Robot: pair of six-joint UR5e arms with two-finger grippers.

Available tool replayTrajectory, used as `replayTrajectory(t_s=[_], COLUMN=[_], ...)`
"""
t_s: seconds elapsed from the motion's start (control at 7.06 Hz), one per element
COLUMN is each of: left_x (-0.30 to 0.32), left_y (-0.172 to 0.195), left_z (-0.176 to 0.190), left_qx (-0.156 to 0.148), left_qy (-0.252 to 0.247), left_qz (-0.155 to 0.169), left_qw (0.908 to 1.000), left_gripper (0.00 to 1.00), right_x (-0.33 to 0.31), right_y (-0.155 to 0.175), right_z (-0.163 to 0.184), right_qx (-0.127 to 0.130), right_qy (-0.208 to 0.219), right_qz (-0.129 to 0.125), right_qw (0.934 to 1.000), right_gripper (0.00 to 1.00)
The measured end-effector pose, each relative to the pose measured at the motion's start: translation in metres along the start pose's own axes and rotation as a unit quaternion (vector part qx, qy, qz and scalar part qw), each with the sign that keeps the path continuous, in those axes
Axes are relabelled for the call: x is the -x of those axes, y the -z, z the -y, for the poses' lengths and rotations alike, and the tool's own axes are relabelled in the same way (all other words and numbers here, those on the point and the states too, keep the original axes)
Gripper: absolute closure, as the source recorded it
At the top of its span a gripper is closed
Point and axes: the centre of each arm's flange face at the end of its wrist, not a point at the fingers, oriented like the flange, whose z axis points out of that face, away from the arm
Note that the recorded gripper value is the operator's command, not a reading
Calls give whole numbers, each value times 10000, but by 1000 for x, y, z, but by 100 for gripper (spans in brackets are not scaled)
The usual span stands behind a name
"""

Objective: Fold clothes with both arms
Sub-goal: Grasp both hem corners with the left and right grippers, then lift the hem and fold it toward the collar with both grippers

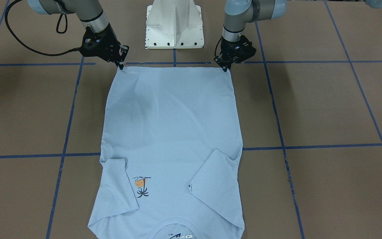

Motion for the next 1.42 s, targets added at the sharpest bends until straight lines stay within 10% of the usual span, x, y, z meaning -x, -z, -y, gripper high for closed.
replayTrajectory(t_s=[0.57, 1.42], left_x=[5, 36], left_y=[46, 150], left_z=[2, -61], left_qx=[-3, 517], left_qy=[-63, -821], left_qz=[-16, 35], left_qw=[10000, 9953], left_gripper=[100, 100], right_x=[5, -11], right_y=[23, 93], right_z=[-2, -33], right_qx=[159, 1753], right_qy=[-3, 34], right_qz=[196, 577], right_qw=[9997, 9828], right_gripper=[100, 100])
